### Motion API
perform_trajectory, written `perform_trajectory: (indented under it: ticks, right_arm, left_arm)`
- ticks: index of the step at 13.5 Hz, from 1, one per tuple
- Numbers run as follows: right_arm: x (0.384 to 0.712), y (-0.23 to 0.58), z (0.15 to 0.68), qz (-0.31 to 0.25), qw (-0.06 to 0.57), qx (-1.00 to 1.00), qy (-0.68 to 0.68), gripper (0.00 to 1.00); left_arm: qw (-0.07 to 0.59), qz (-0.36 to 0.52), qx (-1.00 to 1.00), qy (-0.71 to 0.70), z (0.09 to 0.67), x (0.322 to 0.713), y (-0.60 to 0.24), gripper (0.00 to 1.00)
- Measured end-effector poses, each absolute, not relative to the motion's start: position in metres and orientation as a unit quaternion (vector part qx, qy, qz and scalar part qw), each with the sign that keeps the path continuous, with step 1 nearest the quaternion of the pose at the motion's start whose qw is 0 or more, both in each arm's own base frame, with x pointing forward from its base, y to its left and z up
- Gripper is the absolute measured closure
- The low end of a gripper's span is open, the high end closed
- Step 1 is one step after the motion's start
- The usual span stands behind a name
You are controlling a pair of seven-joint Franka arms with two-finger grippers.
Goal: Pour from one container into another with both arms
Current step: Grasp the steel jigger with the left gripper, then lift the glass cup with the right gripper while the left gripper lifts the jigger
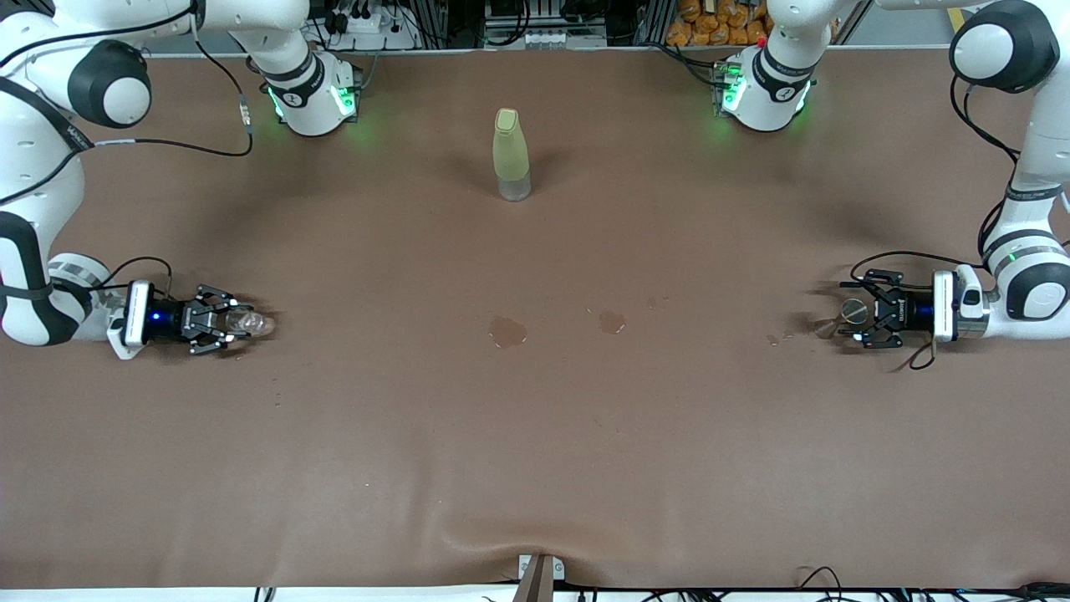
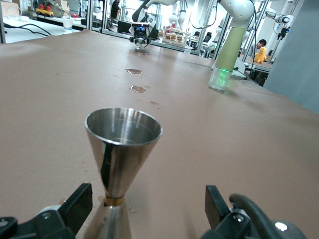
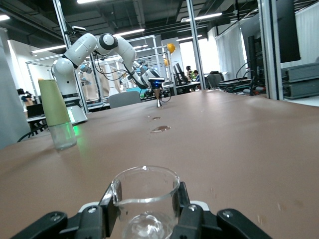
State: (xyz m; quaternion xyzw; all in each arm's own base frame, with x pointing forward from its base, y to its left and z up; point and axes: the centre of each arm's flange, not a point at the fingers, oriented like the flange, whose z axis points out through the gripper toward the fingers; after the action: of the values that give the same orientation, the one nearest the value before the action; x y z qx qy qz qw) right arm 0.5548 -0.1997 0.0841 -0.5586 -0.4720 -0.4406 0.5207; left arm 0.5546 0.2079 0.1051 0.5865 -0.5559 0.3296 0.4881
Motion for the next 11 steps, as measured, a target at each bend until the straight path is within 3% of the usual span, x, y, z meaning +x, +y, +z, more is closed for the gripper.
perform_trajectory:
  ticks: [4, 5, 11]
  right_arm:
    - [0.605, -0.13, 0.13, -0.413, 0.534, -0.552, -0.489, 0.51]
    - [0.619, -0.111, 0.142, -0.401, 0.533, -0.555, -0.498, 0.51]
    - [0.676, -0.01, 0.193, -0.372, 0.539, -0.557, -0.511, 0.51]
  left_arm:
    - [0.479, 0.338, 0.591, -0.554, 0.103, 0.558, 0.21, 0.04]
    - [0.475, 0.343, 0.593, -0.553, 0.103, 0.56, 0.21, 0.1]
    - [0.463, 0.355, 0.598, -0.549, 0.104, 0.564, 0.212, 0.25]
